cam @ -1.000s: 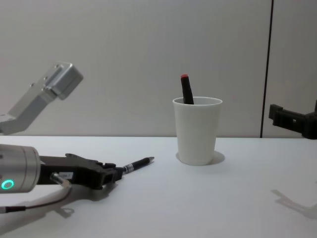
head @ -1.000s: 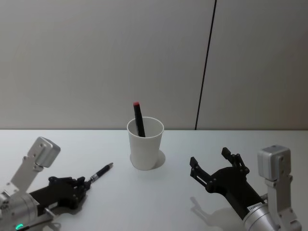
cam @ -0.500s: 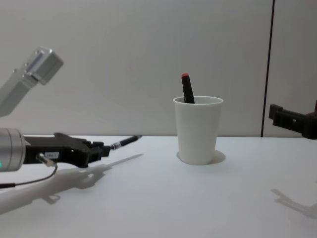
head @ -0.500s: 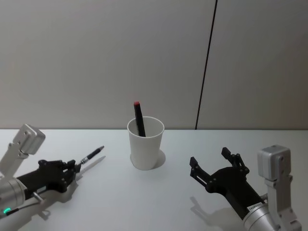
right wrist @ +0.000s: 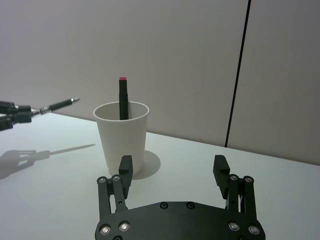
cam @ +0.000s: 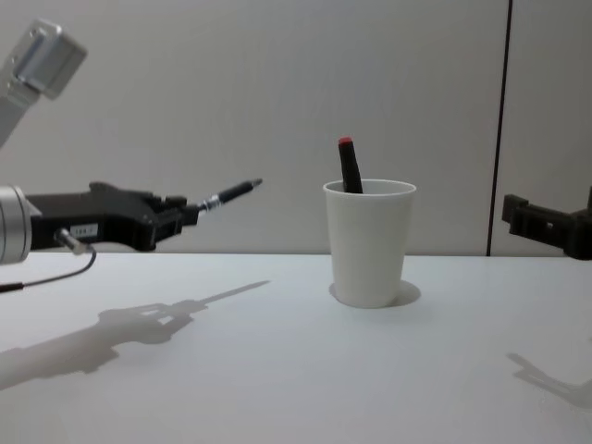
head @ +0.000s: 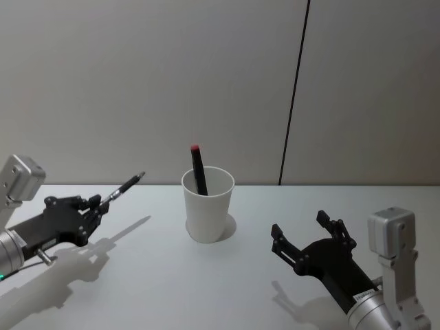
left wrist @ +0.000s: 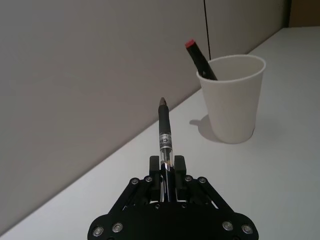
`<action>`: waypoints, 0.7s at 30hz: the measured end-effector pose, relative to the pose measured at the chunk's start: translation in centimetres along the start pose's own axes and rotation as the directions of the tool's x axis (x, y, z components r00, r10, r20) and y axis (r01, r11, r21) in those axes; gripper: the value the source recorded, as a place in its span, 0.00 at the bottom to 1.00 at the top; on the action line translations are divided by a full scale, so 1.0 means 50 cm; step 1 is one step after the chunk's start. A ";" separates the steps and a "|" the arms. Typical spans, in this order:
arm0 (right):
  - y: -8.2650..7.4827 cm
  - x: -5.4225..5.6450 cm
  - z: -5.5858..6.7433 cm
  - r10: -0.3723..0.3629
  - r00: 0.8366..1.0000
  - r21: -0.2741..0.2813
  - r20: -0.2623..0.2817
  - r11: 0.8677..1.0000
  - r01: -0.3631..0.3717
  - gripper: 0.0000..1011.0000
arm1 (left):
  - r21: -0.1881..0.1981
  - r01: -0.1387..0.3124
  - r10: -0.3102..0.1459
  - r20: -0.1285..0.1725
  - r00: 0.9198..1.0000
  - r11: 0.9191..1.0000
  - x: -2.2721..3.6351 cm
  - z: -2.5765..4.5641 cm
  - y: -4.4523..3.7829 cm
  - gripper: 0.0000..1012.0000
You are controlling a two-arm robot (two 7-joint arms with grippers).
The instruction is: Place the pen into the pen holder.
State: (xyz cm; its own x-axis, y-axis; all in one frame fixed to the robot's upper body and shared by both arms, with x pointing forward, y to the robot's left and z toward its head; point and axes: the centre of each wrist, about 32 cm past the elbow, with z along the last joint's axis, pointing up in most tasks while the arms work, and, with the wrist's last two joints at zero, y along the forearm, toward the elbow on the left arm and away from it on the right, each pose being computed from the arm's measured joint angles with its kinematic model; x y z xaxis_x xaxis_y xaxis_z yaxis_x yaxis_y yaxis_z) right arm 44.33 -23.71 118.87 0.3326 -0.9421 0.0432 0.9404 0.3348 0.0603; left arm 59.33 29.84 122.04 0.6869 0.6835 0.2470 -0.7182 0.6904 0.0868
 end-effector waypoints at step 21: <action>0.000 0.000 0.000 0.000 1.000 0.000 -0.001 1.000 0.000 0.99 | -0.235 0.160 -0.102 0.239 0.966 0.959 0.007 0.079 -0.036 0.17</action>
State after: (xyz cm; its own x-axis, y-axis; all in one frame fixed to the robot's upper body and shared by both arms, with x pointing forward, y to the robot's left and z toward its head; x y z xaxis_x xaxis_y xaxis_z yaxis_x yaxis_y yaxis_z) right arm 44.34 -23.69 118.89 0.3329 -0.9420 0.0420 0.9403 0.3350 0.0600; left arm 60.42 27.87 125.78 0.7098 0.5327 0.4608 -0.5529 0.8267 -0.1040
